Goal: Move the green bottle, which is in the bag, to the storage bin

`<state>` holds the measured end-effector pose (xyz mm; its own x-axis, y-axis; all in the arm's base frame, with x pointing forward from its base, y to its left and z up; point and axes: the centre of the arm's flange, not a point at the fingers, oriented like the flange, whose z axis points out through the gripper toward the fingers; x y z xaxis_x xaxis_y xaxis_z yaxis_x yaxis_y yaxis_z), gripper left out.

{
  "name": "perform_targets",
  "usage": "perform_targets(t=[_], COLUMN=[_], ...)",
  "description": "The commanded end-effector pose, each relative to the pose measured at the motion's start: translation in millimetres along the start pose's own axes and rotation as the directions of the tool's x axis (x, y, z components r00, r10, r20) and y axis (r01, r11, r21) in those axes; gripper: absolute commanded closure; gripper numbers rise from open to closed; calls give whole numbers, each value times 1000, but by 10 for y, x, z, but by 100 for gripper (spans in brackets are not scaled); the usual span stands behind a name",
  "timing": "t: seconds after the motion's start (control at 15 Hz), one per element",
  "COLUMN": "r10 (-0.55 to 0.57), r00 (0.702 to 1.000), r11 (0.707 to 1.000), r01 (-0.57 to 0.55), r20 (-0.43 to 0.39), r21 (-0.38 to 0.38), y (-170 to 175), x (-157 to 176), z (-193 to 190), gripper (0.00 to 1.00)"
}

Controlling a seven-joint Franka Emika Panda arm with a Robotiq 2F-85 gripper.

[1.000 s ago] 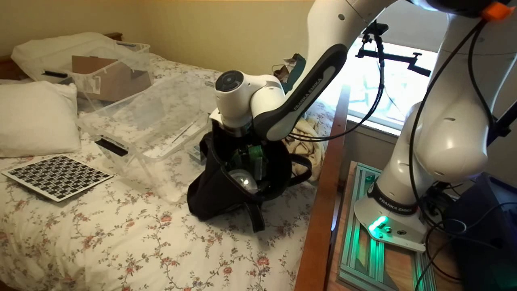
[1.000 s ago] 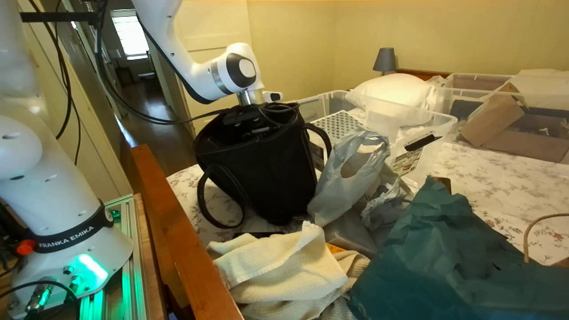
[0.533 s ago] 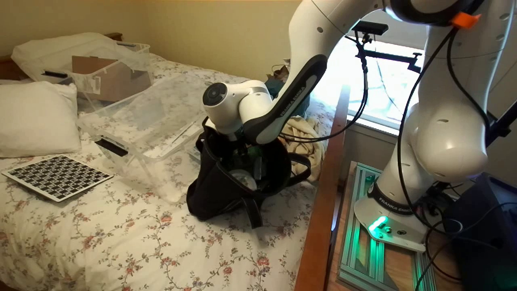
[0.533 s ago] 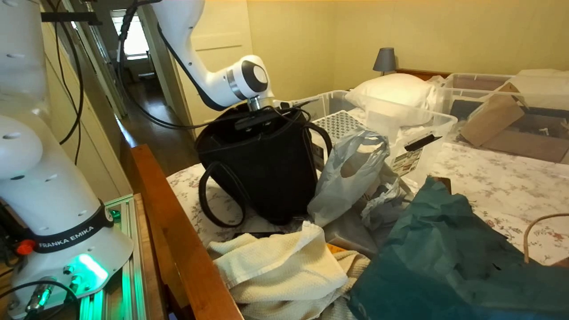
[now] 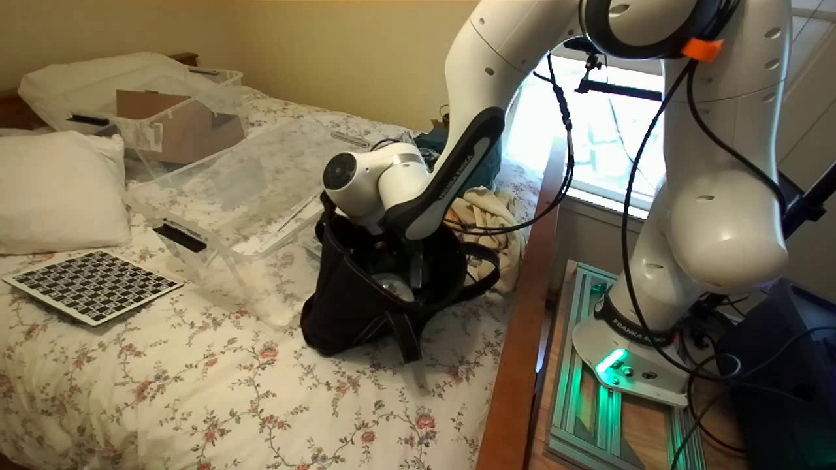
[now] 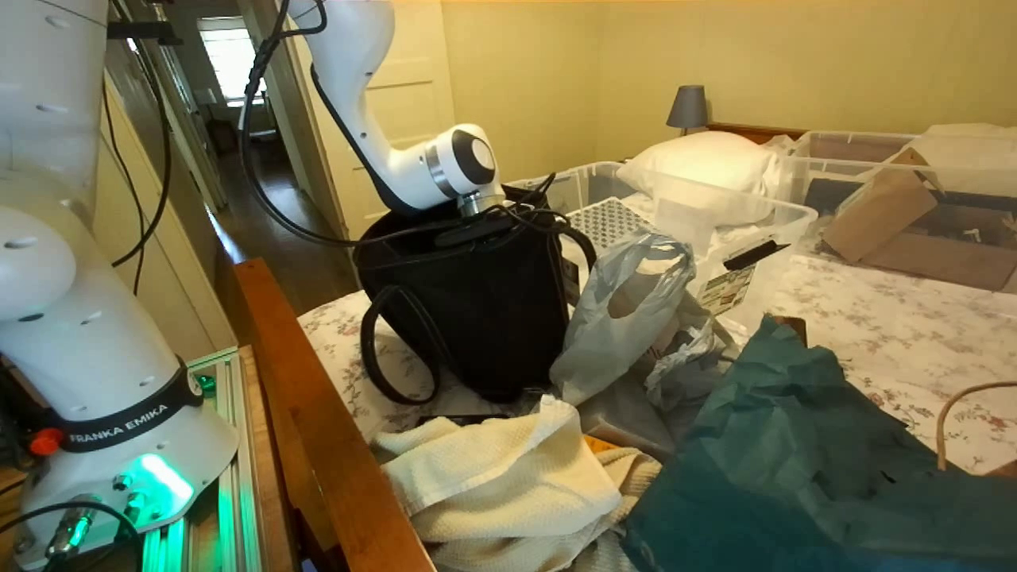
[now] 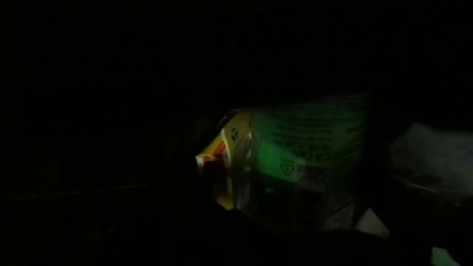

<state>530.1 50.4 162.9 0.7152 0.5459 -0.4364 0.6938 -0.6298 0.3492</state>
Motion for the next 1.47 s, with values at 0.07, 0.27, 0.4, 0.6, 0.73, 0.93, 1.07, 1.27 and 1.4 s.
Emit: perform_targets(t=[0.07, 0.27, 0.4, 0.6, 0.73, 0.93, 1.07, 1.27, 1.4], r10=[-11, 3, 24, 57, 82, 119, 147, 213, 248], r00=[999, 1000, 999, 998, 997, 993, 989, 976, 966], r11=[1000, 1000, 999, 997, 995, 991, 987, 973, 959], r01=[11, -4, -25, -57, -82, -117, -145, -207, -235], r20=[39, 28, 22, 1, -8, -24, -31, -48, -70], r21=[9, 29, 35, 43, 51, 66, 68, 105, 159], y=[39, 51, 54, 43, 21, -34, -74, -88, -104], x=[155, 92, -9, -191, -320, -514, -655, -826, -945], z=[223, 200, 112, -51, -141, -276, -366, -455, -512], gripper=[41, 58, 61, 74, 79, 79, 79, 79, 79])
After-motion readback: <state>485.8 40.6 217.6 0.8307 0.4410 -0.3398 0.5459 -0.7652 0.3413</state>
